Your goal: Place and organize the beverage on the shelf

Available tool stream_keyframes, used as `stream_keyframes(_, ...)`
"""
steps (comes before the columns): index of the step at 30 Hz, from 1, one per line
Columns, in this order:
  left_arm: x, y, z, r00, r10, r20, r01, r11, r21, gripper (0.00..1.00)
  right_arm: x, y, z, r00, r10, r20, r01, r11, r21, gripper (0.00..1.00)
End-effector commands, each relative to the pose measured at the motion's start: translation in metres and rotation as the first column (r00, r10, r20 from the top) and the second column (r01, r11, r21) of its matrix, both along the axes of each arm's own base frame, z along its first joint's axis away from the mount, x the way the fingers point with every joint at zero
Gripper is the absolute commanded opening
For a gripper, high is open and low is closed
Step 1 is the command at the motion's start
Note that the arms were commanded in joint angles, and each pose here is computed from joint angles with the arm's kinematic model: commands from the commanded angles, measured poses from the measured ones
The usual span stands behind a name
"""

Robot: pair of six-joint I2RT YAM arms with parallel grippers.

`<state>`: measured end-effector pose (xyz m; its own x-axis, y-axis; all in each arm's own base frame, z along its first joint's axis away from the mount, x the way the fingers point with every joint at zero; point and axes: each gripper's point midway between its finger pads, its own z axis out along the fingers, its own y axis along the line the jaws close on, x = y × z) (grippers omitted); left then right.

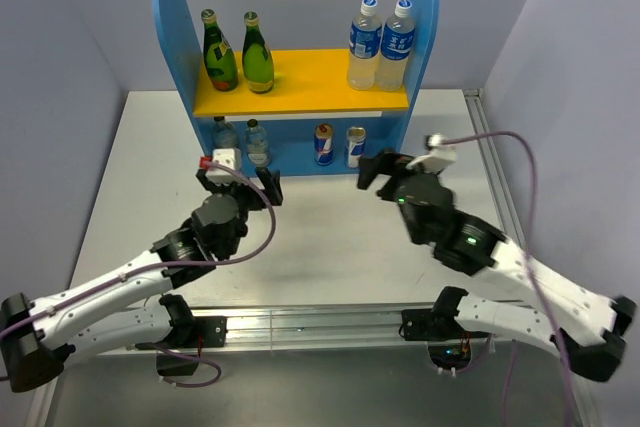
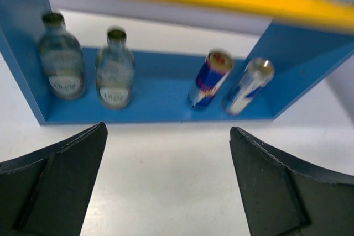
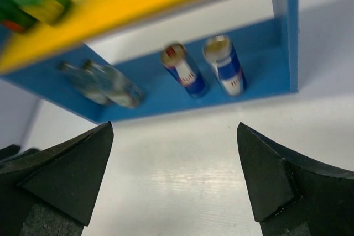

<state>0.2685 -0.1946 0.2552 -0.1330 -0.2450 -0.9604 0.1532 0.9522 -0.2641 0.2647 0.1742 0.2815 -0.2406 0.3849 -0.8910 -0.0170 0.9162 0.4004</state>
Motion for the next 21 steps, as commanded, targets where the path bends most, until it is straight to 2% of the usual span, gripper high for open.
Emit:
stream_keyframes(1,-0.002,0.025,0.061,0.994,0.078,0.074,-0.073,0.995,-0.067,0.99,-0.028,-0.023,0.032,0.995,0.091,0.03,-0.09,0.995,-0.045,1.0)
stream_keyframes(4,-0.003,0.029,0.073,0.992,0.089,0.089,-0.083,0.994,-0.074,0.99,-0.044,-0.035,0.06,0.987,0.131,0.092,-0.133,0.991,0.012,1.0)
stream_keyframes(9,-0.003,0.026,0.073,0.994,0.075,0.084,-0.068,0.994,-0.08,0.99,-0.054,-0.039,0.077,0.977,0.17,0.127,-0.177,0.983,0.04,1.0)
stream_keyframes(21,-0.004,0.027,0.074,0.994,0.081,0.077,-0.074,0.993,-0.087,0.99,-0.059,-0.038,0.069,0.957,0.21,0.202,-0.221,0.975,0.031,1.0)
